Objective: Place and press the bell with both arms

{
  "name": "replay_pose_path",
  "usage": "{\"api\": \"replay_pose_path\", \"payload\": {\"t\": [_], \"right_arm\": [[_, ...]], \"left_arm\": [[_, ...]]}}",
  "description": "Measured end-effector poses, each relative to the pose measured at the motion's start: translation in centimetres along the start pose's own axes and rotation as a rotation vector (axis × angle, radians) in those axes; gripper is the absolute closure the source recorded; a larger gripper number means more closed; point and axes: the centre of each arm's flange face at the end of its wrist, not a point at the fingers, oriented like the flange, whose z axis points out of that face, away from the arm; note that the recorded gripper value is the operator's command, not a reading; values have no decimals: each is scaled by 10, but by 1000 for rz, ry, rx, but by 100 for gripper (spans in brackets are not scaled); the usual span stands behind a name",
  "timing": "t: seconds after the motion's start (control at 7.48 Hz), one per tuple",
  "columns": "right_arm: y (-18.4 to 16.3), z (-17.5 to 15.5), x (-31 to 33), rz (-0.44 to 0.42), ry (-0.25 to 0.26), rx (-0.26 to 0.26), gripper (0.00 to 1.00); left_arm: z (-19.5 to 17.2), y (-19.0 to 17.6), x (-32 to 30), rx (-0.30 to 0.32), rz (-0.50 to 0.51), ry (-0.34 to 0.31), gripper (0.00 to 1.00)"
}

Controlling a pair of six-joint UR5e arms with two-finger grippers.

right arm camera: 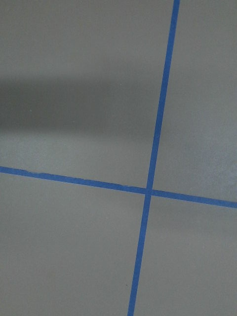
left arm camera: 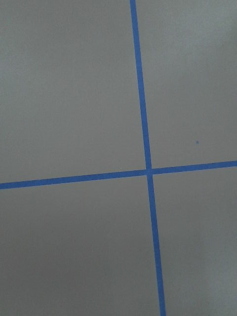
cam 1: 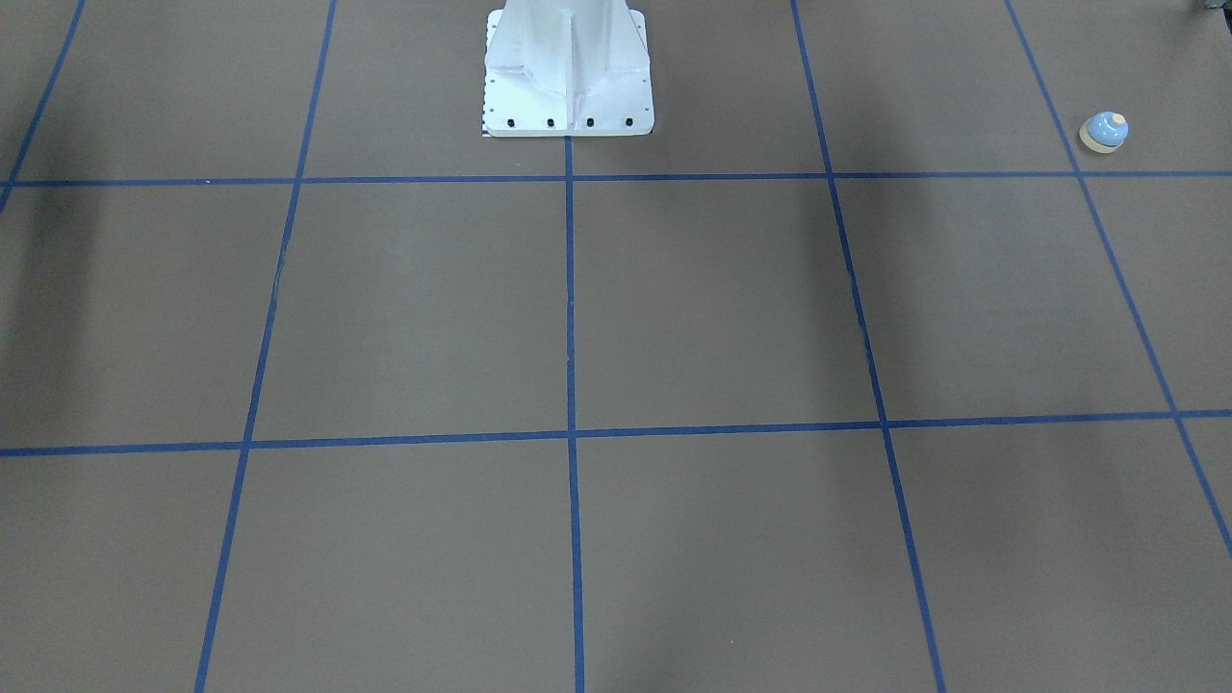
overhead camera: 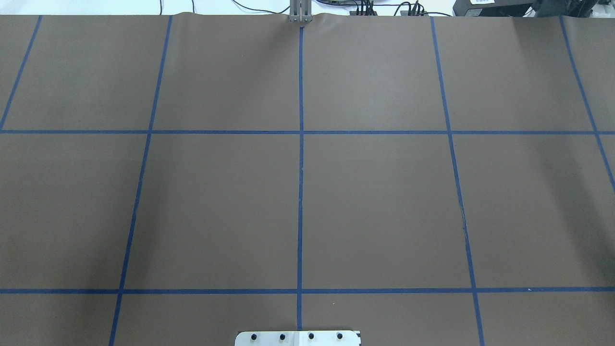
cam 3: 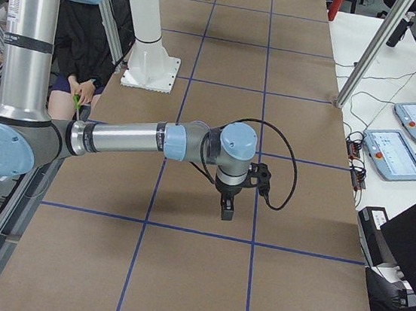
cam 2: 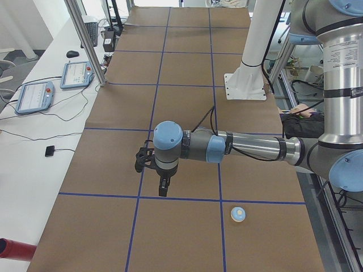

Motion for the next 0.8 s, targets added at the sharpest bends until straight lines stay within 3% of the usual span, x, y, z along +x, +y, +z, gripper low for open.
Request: {"api": "replay_pose_path", "payload": {"t": [0.8], "right_arm": [[-4,-3,-2,-4,1,7,0]], "left_arm": [[1,-2,2,39,46,-8,0]]}}
